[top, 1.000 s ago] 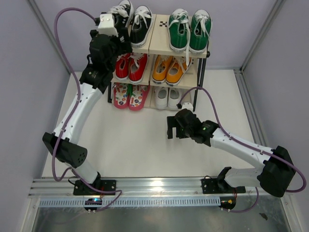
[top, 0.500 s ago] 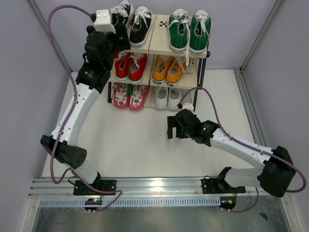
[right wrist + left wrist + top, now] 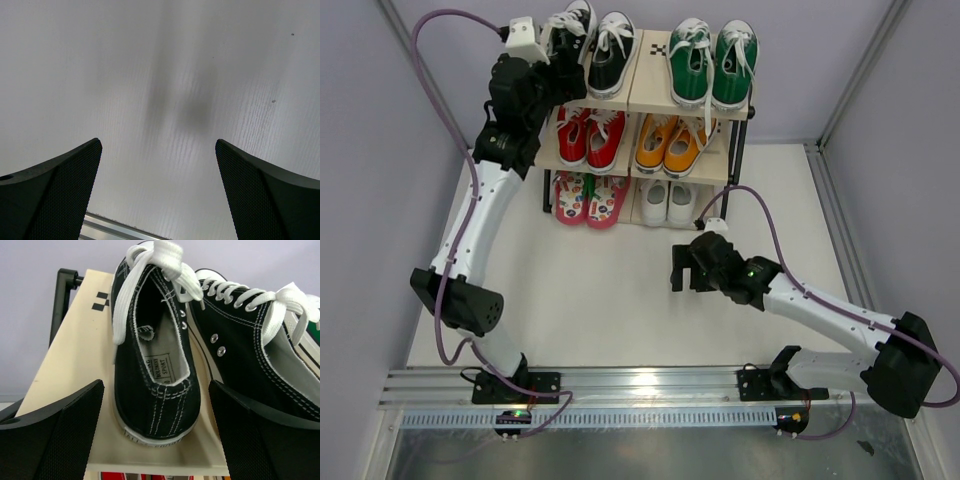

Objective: Place and organize the shoes onto the shoe shelf
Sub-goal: Adjust the shoe at the shoe shelf.

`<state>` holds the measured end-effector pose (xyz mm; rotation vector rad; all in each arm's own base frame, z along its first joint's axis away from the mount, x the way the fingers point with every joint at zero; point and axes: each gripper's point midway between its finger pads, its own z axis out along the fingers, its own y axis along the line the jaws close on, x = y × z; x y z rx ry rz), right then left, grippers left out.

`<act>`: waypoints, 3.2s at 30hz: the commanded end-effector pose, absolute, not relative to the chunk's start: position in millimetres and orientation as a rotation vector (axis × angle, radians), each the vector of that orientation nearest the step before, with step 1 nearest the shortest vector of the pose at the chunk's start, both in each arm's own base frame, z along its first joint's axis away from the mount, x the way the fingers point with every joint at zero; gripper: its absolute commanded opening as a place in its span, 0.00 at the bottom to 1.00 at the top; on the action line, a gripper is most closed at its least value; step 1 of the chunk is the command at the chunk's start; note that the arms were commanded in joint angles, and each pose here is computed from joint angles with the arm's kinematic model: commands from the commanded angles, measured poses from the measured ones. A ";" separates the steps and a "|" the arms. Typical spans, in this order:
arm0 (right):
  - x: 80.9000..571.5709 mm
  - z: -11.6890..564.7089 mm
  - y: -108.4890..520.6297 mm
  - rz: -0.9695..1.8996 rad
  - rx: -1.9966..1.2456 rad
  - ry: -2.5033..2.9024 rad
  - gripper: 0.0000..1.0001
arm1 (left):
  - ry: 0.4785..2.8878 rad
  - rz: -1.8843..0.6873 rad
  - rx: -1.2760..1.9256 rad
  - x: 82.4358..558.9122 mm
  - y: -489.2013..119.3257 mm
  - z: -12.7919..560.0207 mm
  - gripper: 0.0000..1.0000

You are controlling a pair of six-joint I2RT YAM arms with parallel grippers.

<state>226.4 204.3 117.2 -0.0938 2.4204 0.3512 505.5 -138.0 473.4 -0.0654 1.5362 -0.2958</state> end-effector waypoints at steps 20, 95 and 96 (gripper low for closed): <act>232.6 128.4 203.2 0.346 -0.055 2.388 0.99 | 1.556 -0.295 -0.068 530.5 -146.5 467.8 0.51; 225.7 124.4 197.5 0.368 -0.082 2.362 1.00 | 1.510 -0.290 -0.161 498.8 -167.4 505.2 0.65; 226.0 125.8 197.6 0.372 -0.080 2.359 0.99 | 1.501 -0.291 -0.163 495.4 -165.0 509.9 0.68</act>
